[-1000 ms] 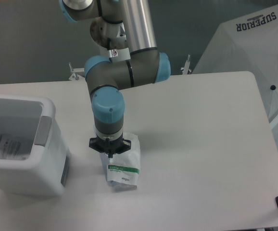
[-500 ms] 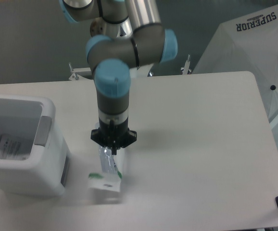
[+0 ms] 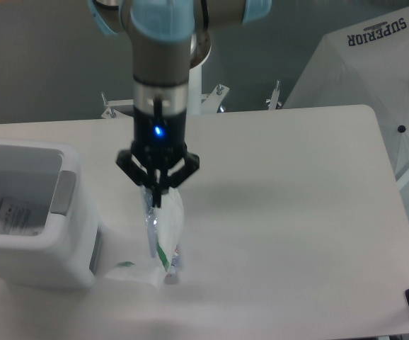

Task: Place the trash in the trash can
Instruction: 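Lift the bag up off the table, revealing a water bottle, then carry the bag over the white bin and lower it in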

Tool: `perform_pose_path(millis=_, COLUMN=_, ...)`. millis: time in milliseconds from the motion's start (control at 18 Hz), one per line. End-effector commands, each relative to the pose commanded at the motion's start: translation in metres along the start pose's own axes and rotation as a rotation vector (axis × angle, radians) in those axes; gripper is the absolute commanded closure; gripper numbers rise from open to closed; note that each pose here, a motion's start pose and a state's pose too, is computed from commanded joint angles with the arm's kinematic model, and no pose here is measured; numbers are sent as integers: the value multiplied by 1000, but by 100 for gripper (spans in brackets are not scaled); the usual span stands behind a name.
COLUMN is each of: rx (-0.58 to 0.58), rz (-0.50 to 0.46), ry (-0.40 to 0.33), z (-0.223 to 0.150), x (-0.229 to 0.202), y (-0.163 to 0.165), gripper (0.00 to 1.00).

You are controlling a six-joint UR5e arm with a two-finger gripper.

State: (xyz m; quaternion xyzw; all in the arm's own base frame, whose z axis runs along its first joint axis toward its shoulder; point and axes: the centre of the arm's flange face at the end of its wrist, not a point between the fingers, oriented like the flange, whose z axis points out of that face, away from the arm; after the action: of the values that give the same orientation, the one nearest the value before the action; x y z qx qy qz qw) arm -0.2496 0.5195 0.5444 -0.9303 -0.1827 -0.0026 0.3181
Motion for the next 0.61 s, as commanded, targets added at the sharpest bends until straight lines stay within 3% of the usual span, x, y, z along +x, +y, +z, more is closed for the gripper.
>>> perform_pose_path(millis=444, rx=122, rz=65, ry=123, z=-58, x=39, y=-4, gripper=100)
perform_pose_path(millis=611, rx=158, rz=141, ry=186, z=-71, x=58, y=-3, gripper=100)
